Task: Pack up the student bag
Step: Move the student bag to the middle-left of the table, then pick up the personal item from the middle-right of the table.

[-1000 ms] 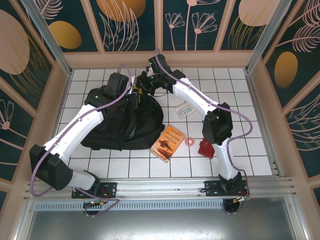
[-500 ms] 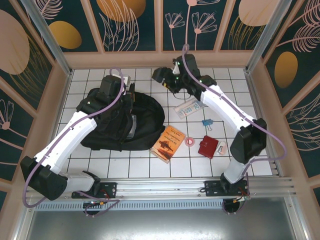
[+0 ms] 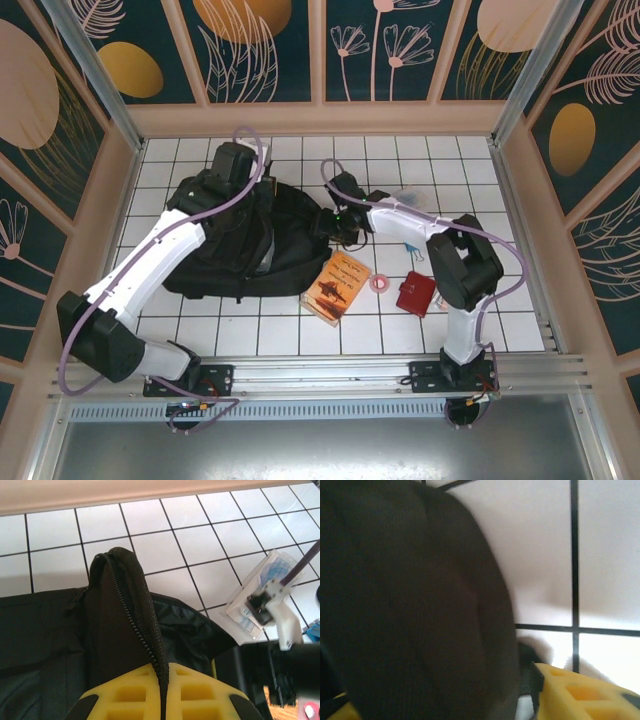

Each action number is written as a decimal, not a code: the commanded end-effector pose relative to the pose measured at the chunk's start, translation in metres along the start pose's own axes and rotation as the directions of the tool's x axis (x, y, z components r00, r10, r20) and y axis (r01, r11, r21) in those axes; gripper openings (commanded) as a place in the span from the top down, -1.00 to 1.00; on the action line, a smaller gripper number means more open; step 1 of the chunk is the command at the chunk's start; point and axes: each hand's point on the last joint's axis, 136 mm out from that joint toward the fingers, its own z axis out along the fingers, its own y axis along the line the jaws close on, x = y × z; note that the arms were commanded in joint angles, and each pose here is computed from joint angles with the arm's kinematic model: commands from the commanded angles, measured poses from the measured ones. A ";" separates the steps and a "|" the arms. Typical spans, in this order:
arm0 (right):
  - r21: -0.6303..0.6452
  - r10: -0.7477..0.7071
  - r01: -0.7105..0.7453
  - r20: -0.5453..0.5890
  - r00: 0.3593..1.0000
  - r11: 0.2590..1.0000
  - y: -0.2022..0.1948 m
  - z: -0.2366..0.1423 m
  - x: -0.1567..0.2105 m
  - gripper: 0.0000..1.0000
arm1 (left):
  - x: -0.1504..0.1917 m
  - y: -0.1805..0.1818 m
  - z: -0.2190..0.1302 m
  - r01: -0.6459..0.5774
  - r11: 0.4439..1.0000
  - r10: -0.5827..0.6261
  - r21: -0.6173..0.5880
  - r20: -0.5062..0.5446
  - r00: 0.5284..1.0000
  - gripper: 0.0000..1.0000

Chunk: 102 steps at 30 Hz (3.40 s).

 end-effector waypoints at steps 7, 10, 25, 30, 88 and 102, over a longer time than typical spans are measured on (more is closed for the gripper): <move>0.041 0.049 -0.053 0.102 0.994 0.998 -0.004 -0.011 -0.004 0.12 | -0.063 -0.015 -0.013 -0.051 0.998 0.043 0.041 0.182 0.982 1.00; 0.007 0.081 -0.082 0.083 0.993 0.997 -0.003 -0.008 0.004 0.19 | -0.065 -0.024 -0.006 -0.043 0.995 0.027 0.085 0.179 0.983 1.00; -0.010 0.104 -0.104 0.077 0.992 0.995 0.012 -0.001 0.013 -0.09 | -0.076 -0.040 0.021 -0.047 0.988 0.023 0.146 0.158 0.987 1.00; 0.007 0.071 -0.074 0.172 0.982 0.997 0.001 -0.045 -0.005 -0.41 | -0.052 0.000 0.016 0.005 0.999 0.001 -0.037 0.172 0.985 1.00; -0.319 0.758 -0.690 0.211 0.617 0.650 -0.233 -0.103 -0.033 1.00 | -0.021 -0.016 0.031 0.253 0.906 -0.287 0.341 0.052 0.957 1.00; -0.343 0.368 -0.262 0.296 0.881 0.902 -0.052 -0.153 -0.080 1.00 | -0.046 -0.023 0.017 0.244 0.892 -0.298 0.381 0.087 0.951 1.00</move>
